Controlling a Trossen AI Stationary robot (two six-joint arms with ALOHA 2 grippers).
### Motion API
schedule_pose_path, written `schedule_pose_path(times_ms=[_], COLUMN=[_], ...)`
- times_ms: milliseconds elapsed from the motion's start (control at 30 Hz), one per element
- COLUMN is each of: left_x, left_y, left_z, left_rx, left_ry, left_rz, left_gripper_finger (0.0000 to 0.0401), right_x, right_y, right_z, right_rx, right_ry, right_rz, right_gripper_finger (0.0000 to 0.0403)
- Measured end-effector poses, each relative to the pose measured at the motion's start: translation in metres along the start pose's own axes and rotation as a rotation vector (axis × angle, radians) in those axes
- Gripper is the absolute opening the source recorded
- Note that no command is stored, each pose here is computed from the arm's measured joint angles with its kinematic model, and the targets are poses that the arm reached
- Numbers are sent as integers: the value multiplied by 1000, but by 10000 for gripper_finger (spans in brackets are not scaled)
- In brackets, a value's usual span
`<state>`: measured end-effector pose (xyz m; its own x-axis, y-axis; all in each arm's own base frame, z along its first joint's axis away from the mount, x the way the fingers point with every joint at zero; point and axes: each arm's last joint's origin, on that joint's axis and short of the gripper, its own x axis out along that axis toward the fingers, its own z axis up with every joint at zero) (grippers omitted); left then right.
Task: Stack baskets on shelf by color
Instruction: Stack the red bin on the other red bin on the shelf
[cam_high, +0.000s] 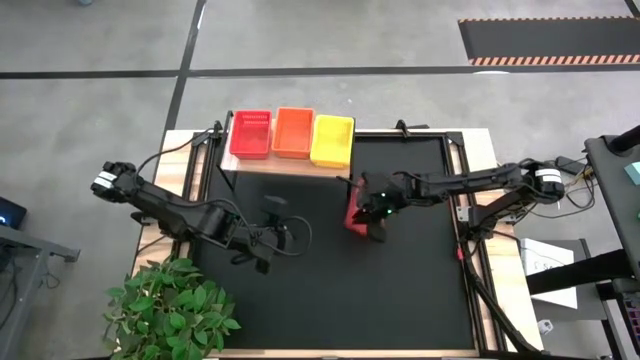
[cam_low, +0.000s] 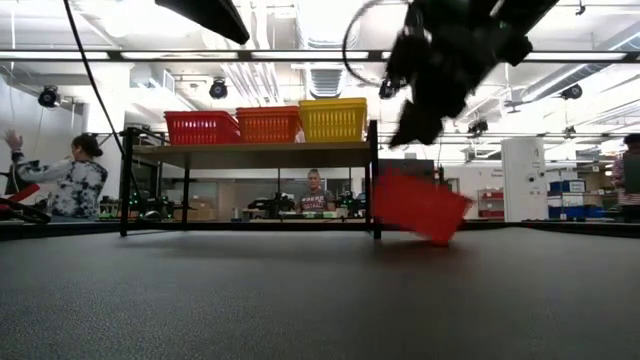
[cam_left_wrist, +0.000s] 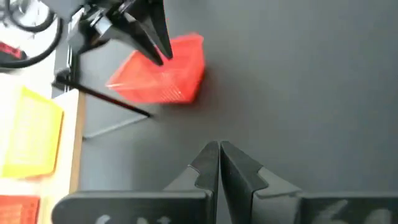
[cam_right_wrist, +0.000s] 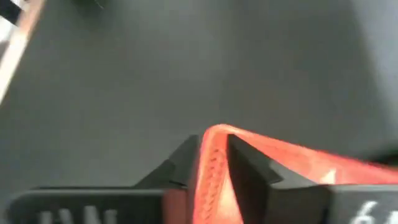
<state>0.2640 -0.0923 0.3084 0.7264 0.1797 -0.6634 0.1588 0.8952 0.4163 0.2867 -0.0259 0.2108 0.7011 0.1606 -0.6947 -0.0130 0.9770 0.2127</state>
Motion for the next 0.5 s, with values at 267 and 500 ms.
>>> schedule_pose_path(times_ms=[267, 500], left_x=[4, 34], left_y=[0, -13], left_z=[10, 28], left_rx=[-47, -79], left_ry=[-134, -243], left_rz=[20, -20], left_gripper_finger=[0, 0], right_x=[-18, -46], right_y=[46, 80], right_z=[24, 5], right_rx=[-164, -348], right_ry=[-112, -164], right_rz=[254, 352], right_gripper_finger=[167, 179])
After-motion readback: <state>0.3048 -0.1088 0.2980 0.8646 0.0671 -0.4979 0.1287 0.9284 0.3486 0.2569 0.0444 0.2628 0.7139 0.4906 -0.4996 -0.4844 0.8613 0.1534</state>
